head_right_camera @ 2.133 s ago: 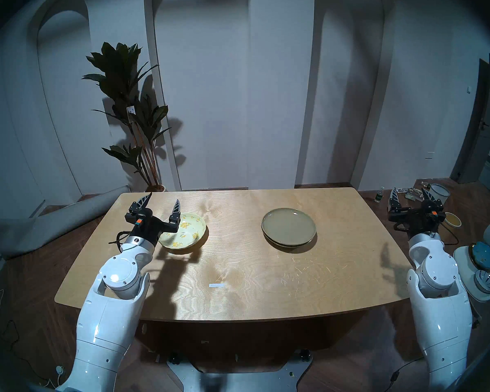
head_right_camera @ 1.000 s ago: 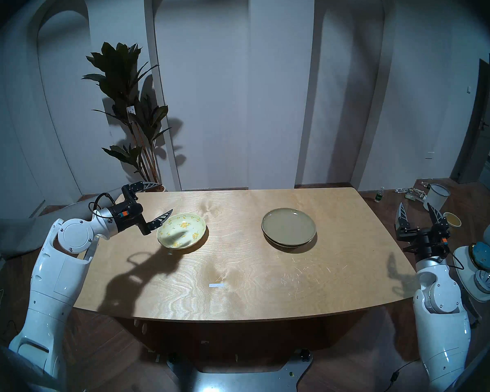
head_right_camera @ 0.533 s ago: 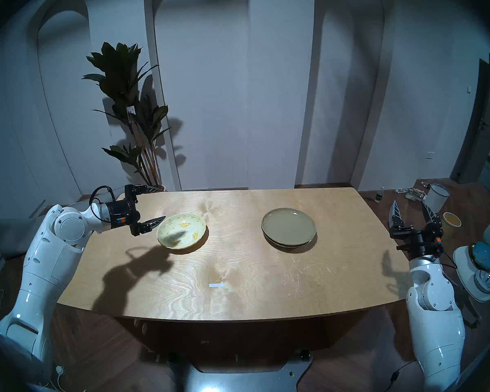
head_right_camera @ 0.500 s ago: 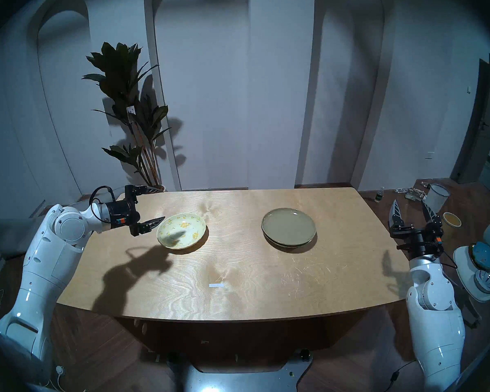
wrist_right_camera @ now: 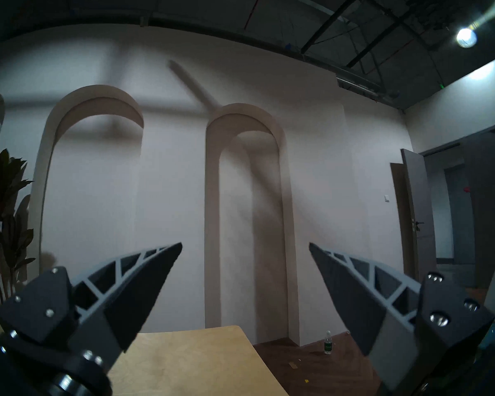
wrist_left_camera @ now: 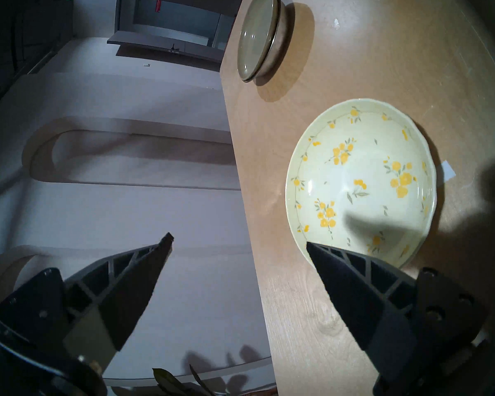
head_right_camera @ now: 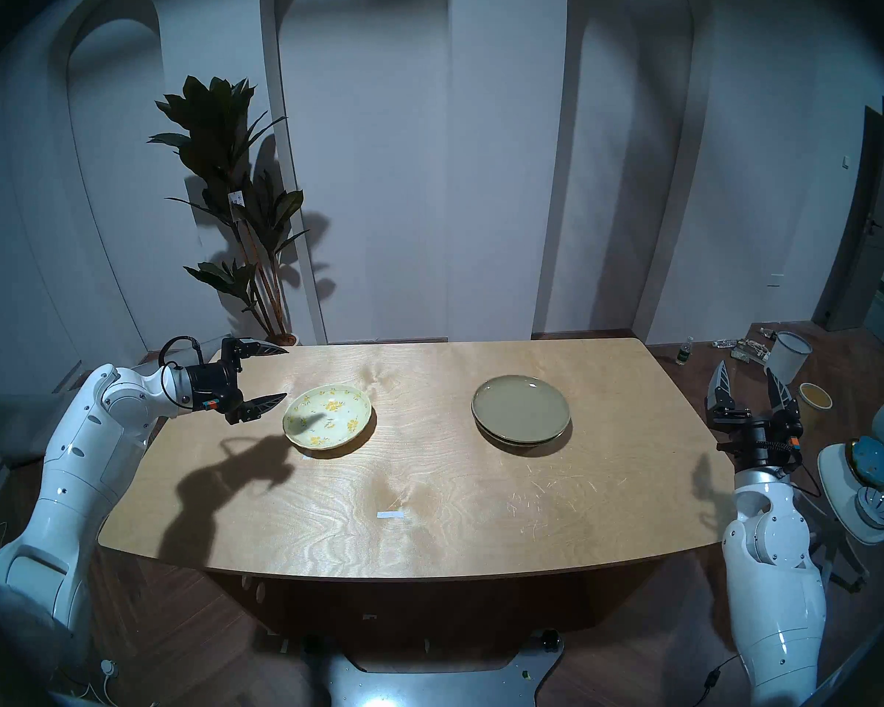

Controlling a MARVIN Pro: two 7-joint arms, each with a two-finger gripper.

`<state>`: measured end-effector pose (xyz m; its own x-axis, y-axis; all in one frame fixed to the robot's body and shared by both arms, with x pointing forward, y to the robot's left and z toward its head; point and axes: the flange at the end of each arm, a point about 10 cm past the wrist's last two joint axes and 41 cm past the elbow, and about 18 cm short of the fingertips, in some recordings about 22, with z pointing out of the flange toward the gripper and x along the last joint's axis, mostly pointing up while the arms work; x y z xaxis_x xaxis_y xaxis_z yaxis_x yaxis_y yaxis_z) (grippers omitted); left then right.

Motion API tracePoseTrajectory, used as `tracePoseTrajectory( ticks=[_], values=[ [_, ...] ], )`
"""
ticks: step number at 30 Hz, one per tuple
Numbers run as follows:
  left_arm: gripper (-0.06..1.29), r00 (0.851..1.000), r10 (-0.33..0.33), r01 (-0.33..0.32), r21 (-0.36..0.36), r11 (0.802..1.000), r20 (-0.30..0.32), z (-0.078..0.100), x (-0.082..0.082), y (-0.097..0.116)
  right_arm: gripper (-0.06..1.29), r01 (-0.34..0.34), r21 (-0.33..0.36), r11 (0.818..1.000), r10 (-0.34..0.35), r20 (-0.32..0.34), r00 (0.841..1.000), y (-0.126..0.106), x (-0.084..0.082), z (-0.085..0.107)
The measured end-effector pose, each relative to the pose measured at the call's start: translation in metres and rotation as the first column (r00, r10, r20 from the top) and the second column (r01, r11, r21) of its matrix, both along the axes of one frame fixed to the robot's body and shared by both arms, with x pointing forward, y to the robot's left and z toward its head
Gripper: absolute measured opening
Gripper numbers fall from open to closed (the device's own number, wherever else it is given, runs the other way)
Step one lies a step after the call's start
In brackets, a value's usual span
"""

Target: Stack the plates into one stack

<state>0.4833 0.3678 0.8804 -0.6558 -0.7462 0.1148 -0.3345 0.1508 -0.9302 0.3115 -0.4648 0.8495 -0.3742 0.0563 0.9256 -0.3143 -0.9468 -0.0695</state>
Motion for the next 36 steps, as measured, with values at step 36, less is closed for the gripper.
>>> tracePoseTrajectory(
  ticks=[36],
  values=[
    [1.25, 0.997, -0.065, 0.071, 0.193, 0.979, -0.034, -0.032, 0.011, 0.029, 1.21, 0.166, 0.145, 0.975, -0.154, -0.089, 0.984, -0.019, -0.013, -0.022]
  ],
)
